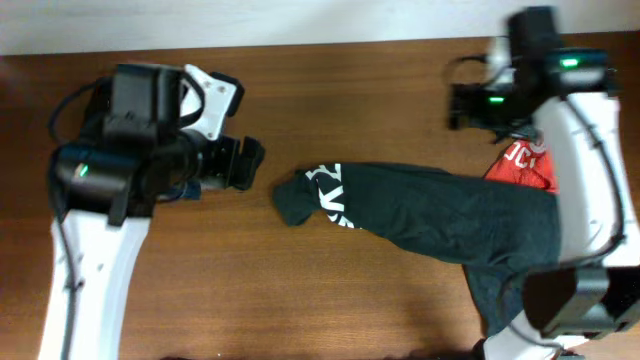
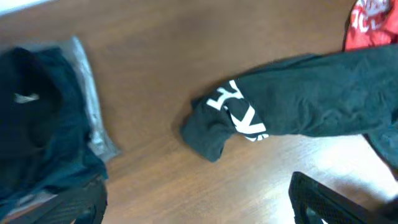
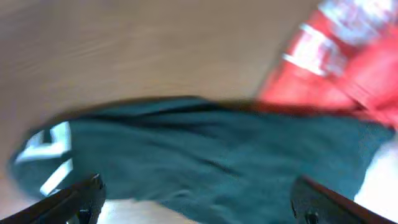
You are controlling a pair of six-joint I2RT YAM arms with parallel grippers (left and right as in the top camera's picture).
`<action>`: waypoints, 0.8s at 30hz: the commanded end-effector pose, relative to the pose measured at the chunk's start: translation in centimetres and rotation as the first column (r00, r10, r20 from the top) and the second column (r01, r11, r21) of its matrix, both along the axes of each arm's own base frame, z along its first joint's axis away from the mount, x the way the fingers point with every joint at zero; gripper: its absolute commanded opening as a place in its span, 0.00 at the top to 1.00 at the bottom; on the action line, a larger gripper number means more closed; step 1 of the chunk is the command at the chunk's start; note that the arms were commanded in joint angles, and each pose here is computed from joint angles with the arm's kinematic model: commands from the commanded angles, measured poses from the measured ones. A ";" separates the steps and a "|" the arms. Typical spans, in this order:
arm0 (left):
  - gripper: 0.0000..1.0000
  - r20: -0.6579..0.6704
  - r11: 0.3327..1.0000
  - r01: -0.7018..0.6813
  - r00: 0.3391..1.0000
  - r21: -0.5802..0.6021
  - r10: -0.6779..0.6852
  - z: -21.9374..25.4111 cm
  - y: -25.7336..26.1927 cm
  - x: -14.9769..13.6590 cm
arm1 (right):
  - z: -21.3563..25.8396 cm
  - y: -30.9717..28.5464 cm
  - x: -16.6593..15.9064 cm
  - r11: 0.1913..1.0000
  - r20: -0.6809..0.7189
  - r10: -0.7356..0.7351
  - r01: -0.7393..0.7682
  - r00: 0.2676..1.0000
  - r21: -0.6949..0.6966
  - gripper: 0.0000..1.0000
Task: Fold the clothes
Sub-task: 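Grasp the dark t-shirt with the right gripper and drag it leftward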
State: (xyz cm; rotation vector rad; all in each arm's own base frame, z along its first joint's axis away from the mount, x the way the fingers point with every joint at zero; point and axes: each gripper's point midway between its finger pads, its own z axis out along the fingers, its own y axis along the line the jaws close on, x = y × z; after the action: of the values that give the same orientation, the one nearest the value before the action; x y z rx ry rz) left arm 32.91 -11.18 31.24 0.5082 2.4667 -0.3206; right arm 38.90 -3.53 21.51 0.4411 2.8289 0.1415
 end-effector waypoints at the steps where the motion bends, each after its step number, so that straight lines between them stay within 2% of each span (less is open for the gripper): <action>1: 0.01 -0.076 0.999 0.040 0.996 -0.035 -0.042 -1.9 -1.3 0.7 | -5.7 -5.6 -2.4 0.966 -0.186 -0.219 0.240 0.958 0.098 0.00; 4: 0.01 -0.153 0.999 0.043 0.987 -0.032 -0.048 -3.9 -1.6 1.0 | -10.6 -10.2 -5.2 0.922 -0.314 -0.333 0.377 0.889 0.090 0.00; 7: 0.01 -0.206 0.999 0.042 0.978 -0.022 -0.045 -5.3 -1.6 1.1 | -13.9 -13.3 -6.0 0.857 -0.347 -0.428 0.496 0.835 0.138 0.04; 9: 0.01 -0.237 0.999 0.041 0.970 -0.016 -0.044 -6.2 -1.6 1.3 | -15.5 -14.8 -4.4 0.811 -0.301 -0.454 0.529 0.839 0.250 0.28; 10: 0.01 -0.247 0.999 0.042 0.968 -0.014 -0.044 -6.6 -1.7 1.5 | -16.1 -15.1 -3.0 0.792 -0.256 -0.449 0.514 0.856 0.329 0.46; 11: 0.01 -0.250 0.999 0.042 0.967 -0.014 -0.044 -6.8 -1.7 1.6 | -16.3 -15.1 -2.0 0.784 -0.221 -0.438 0.491 0.871 0.379 0.53; 12: 0.01 -0.256 0.999 0.042 0.966 -0.013 -0.043 -7.1 -1.8 1.9 | -16.5 -14.7 -0.1 0.770 -0.158 -0.415 0.438 0.896 0.463 0.73; 14: 0.01 -0.260 0.999 0.041 0.965 -0.011 -0.043 -7.3 -1.8 1.9 | -17.0 -14.6 1.6 0.780 -0.100 -0.397 0.393 0.912 0.488 0.86; 15: 0.01 -0.258 0.999 0.041 0.965 -0.012 -0.043 -7.3 -1.8 2.0 | -17.8 -14.7 2.9 0.804 -0.060 -0.386 0.368 0.920 0.466 0.96; 17: 0.01 -0.254 0.999 0.042 0.966 -0.013 -0.043 -7.3 -1.8 2.1 | -19.0 -15.0 3.8 0.821 -0.050 -0.401 0.383 0.915 0.423 0.96; 19: 0.01 -0.254 0.999 0.042 0.966 -0.013 -0.043 -7.3 -1.9 2.1 | -20.9 -16.2 3.4 0.825 -0.098 -0.465 0.471 0.880 0.313 0.96; 21: 0.01 -0.255 0.999 0.041 0.966 -0.013 -0.043 -7.3 -1.8 2.1 | -22.8 -18.6 1.4 0.808 -0.153 -0.555 0.574 0.817 0.133 0.96; 22: 0.01 -0.259 0.999 0.041 0.965 -0.012 -0.043 -7.3 -1.8 2.0 | -23.3 -21.2 -0.9 0.772 -0.168 -0.629 0.636 0.759 -0.015 0.96; 24: 0.01 -0.261 0.999 0.041 0.964 -0.011 -0.042 -7.3 -1.8 1.9 | -23.0 -23.9 -2.8 0.715 -0.156 -0.698 0.691 0.699 -0.107 0.96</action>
State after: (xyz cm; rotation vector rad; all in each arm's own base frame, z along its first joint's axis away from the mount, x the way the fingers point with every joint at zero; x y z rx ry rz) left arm 34.96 -12.65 23.76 0.5306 2.7178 -0.4169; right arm 41.22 -21.01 0.34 1.2843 2.6363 0.3473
